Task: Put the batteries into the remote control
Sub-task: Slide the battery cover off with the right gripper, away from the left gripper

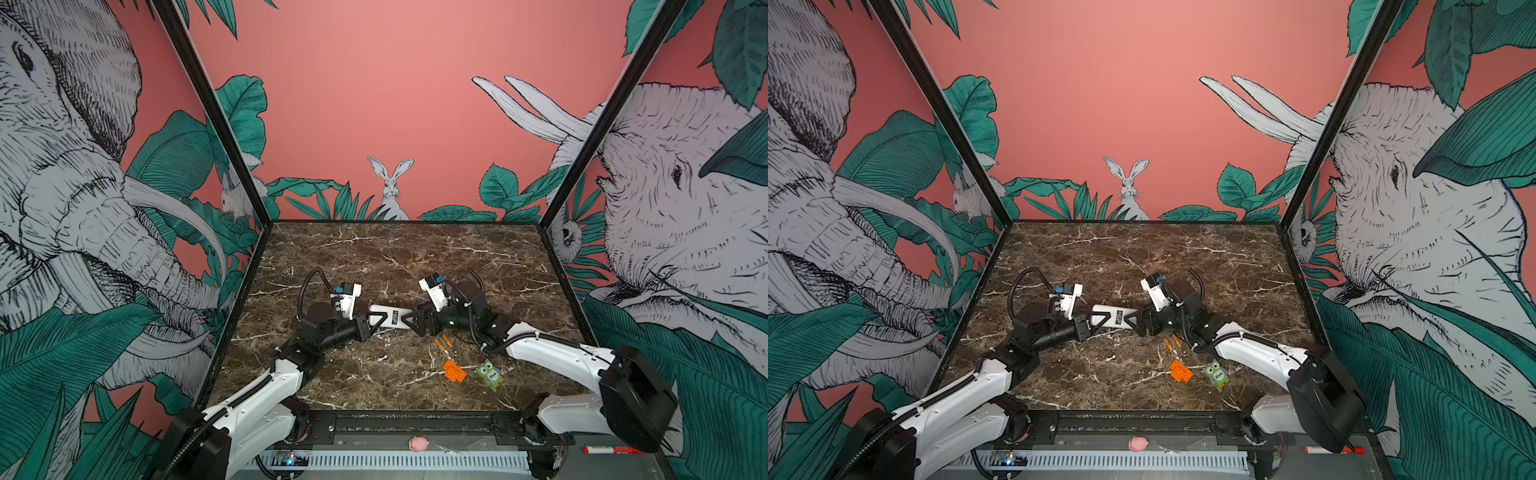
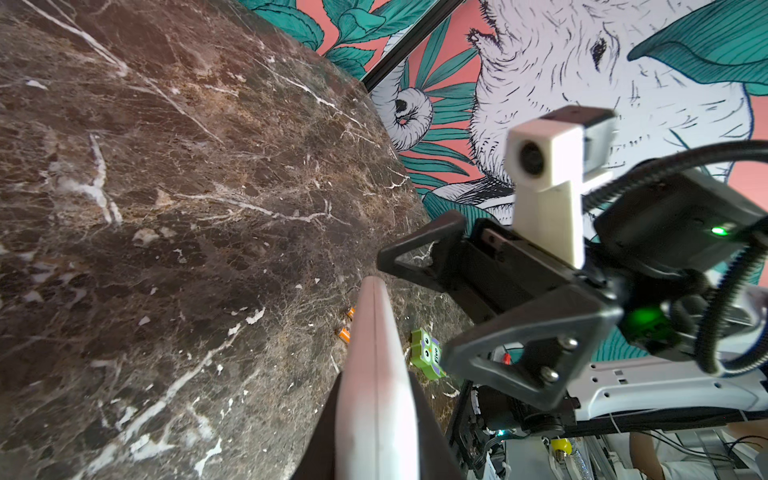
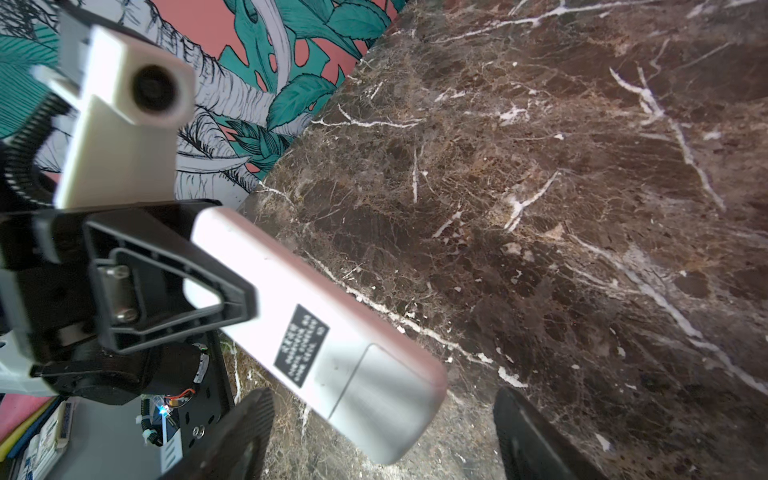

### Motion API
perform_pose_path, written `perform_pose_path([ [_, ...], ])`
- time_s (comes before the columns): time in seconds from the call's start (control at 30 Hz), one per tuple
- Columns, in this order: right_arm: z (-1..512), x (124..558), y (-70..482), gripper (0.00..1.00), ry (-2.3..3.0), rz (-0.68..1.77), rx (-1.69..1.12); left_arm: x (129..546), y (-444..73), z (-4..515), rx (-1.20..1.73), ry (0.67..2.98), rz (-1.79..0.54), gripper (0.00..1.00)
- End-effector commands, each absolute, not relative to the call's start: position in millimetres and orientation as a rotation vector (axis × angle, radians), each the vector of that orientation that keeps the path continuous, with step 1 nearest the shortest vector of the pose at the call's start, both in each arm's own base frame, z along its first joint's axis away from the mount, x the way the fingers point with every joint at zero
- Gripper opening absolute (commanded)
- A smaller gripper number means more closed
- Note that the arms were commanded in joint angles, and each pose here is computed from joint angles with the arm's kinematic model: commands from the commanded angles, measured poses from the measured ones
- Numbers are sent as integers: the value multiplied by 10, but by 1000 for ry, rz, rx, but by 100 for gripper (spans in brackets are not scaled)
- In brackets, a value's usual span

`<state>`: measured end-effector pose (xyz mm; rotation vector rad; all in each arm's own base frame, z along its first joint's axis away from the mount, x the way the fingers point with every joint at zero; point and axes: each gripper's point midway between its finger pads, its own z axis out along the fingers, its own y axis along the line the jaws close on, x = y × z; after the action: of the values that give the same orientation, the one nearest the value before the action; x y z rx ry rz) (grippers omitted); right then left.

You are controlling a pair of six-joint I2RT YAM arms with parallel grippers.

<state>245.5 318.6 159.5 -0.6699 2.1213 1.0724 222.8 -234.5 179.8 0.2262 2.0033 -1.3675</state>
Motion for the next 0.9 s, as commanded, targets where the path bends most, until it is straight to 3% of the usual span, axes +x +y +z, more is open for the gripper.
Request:
perform_pose_path([
  [0.0, 1680, 2470, 3289, 80, 2062, 1156, -661, 2176, -2352, 1921, 249, 1944, -1400, 0],
  [0.13, 1694, 2477, 3315, 73, 2040, 1189, -663, 2161, -2345, 1945, 252, 1938, -1400, 0],
  [0.37, 1683, 2437, 3315, 49, 2028, 1214, -675, 2161, -2334, 1939, 242, 1938, -1398, 0],
  [0.87, 1762, 2347, 3353, 46, 1982, 1284, -713, 2139, -2327, 2079, 238, 1883, -1429, 0],
])
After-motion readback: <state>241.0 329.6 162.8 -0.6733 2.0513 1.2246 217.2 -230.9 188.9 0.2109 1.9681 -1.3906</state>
